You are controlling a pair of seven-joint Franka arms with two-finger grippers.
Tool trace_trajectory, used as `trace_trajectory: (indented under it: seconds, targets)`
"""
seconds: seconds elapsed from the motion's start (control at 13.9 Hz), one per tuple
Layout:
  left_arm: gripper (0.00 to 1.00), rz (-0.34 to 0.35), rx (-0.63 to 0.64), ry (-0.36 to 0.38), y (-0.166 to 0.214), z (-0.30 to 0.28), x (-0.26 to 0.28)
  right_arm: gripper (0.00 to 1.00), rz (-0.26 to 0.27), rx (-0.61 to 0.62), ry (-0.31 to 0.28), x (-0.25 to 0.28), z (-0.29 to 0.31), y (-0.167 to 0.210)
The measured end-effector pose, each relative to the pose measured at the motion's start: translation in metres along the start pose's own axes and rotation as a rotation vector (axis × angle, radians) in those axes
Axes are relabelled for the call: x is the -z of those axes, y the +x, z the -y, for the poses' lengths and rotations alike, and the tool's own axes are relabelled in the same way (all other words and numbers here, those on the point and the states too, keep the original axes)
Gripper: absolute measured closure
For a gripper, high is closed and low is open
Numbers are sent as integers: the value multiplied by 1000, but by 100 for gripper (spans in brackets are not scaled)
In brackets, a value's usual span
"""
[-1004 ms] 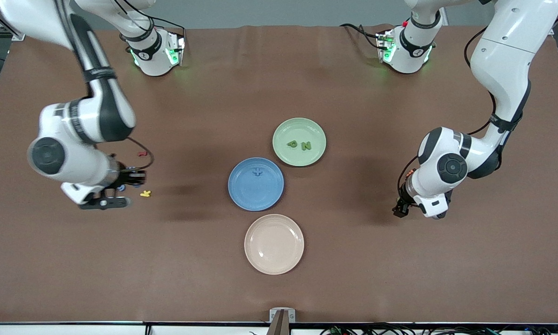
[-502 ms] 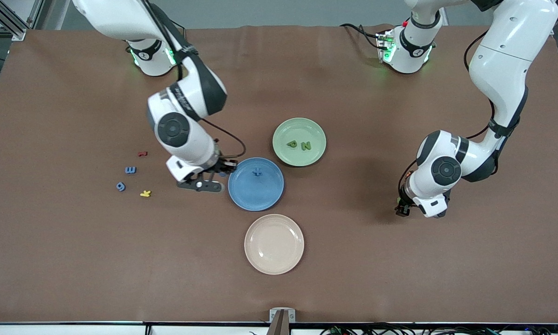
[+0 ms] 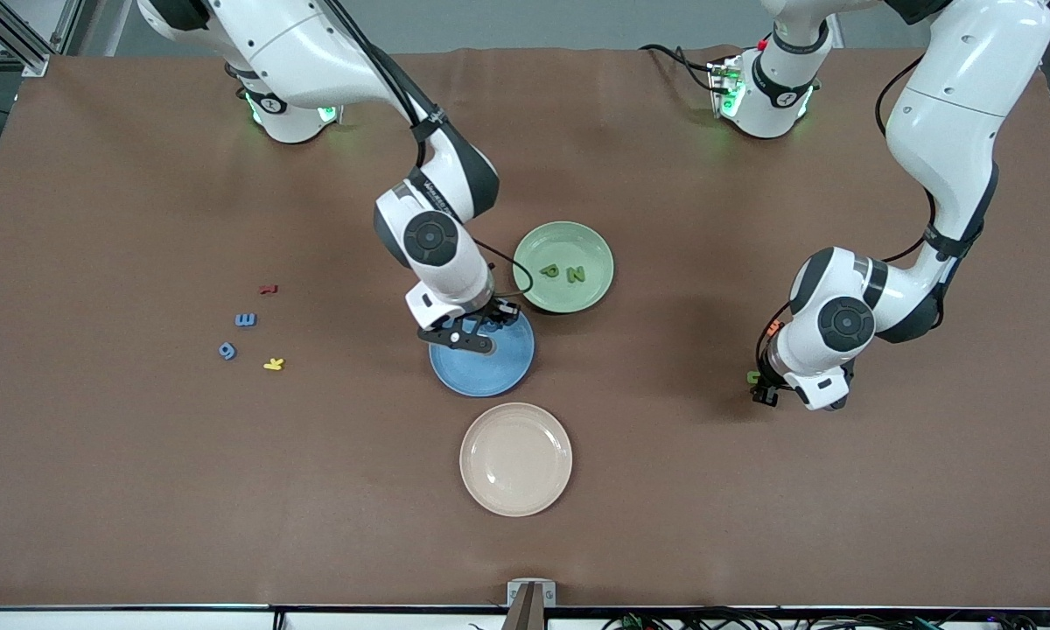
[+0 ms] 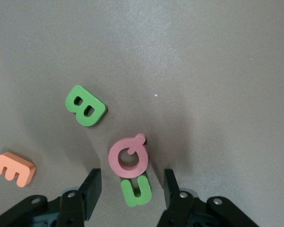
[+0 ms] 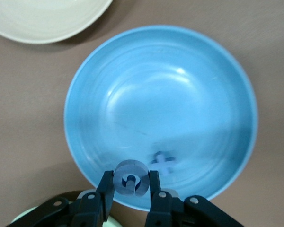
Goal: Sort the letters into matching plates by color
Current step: 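Place G on the blue plate while the left gripper grasps green u, then drop u on the green plate while the right gripper returns to letters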
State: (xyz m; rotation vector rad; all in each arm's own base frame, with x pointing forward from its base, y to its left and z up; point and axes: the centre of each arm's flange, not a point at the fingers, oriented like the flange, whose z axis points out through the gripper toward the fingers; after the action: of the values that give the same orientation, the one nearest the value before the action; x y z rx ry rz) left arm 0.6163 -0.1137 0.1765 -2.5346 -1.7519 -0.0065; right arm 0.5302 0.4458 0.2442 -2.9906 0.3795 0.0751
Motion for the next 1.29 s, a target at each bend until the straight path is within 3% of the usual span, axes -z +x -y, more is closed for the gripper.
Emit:
trace_trajectory:
  seconds: [0.14,0.22,0.43,0.72,1.0,1.22,1.29]
  targets:
    - [50,1,0,-8,0,-2,1,66,2,-9,0,-10,8,-1]
    - [50,1,-1,-8,-1,-2,1,66,3,-11,-2,-14,9,1]
    - [74,1,-2,-13,-2,-3,3,66,-10,-20,5,-26,8,10]
    - [74,12,-26,-16,-16,-4,5,66,-15,-25,6,-35,5,13]
    - [74,65,-87,-38,-82,-10,22,30,-25,-22,20,-21,13,17]
    - [74,114,-130,-56,-152,-5,44,0,5,-27,-29,28,8,25]
    - [74,127,-145,-60,-174,-1,52,0,27,-20,-59,57,-2,31]
